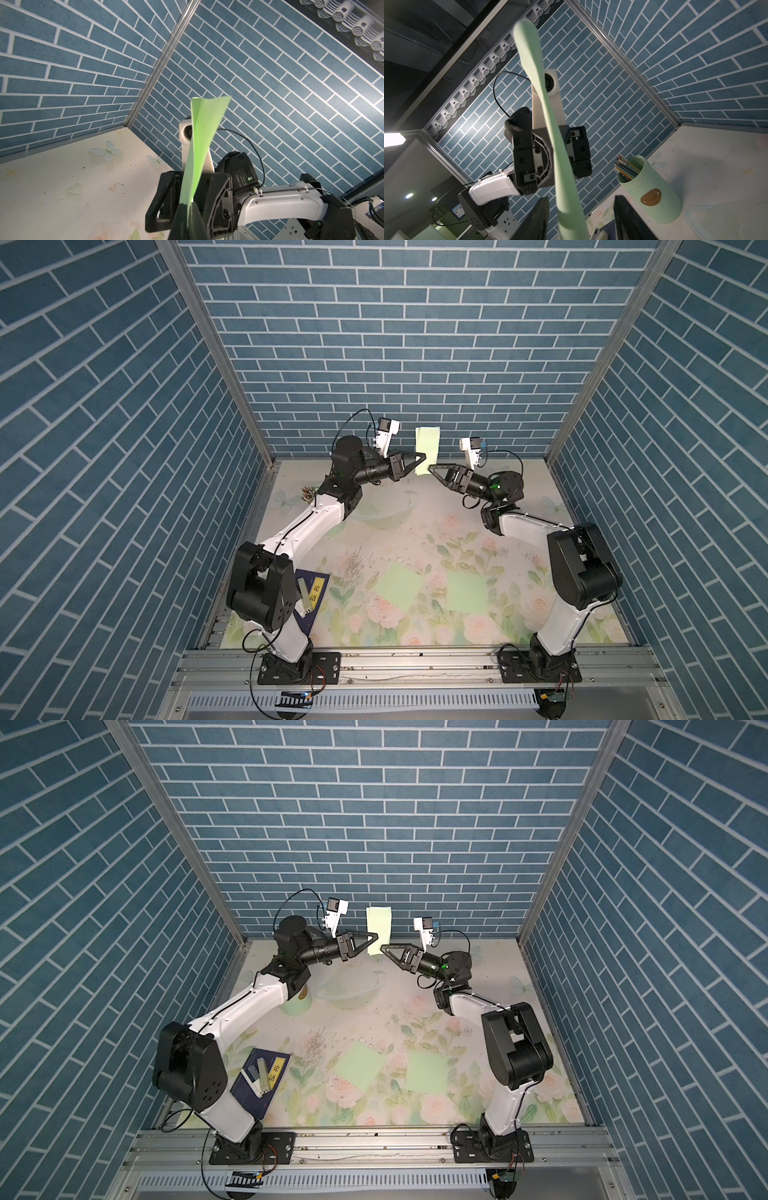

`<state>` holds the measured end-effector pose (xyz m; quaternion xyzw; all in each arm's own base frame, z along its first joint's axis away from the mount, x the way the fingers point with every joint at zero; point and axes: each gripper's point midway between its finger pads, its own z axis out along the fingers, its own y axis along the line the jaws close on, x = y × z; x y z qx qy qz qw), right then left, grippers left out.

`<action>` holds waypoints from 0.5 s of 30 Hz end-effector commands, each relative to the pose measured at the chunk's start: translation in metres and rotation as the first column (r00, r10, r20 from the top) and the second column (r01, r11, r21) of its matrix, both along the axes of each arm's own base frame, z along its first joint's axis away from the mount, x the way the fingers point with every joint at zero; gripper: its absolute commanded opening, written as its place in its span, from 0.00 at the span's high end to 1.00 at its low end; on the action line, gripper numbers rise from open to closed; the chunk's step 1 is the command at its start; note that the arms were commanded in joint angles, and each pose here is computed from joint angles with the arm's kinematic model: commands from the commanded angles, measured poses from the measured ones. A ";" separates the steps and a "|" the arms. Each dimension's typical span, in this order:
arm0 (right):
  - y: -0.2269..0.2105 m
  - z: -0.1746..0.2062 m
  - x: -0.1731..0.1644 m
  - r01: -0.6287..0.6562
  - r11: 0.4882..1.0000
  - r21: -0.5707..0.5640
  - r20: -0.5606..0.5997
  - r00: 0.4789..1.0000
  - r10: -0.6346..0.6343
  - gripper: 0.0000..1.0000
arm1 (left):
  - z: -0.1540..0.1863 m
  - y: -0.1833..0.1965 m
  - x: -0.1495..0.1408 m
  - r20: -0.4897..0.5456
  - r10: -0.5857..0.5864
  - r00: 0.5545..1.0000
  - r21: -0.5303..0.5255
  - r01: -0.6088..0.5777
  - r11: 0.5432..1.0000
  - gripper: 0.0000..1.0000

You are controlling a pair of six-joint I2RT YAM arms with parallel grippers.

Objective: Fold the square paper along the opposite sides
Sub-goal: Fold the paper.

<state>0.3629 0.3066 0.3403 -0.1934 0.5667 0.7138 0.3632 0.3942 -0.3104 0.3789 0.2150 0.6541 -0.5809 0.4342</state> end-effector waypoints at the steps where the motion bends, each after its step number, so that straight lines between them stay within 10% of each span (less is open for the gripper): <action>1: 0.001 0.014 -0.008 -0.028 0.999 0.022 0.053 0.998 0.027 0.57 | 0.012 0.006 -0.005 0.046 0.008 0.999 -0.010 -0.008 1.000 1.00; 15: 0.000 0.019 -0.012 -0.035 0.999 0.029 0.071 0.997 0.033 1.00 | 0.010 0.007 -0.002 0.042 0.022 0.999 -0.002 -0.022 1.000 0.93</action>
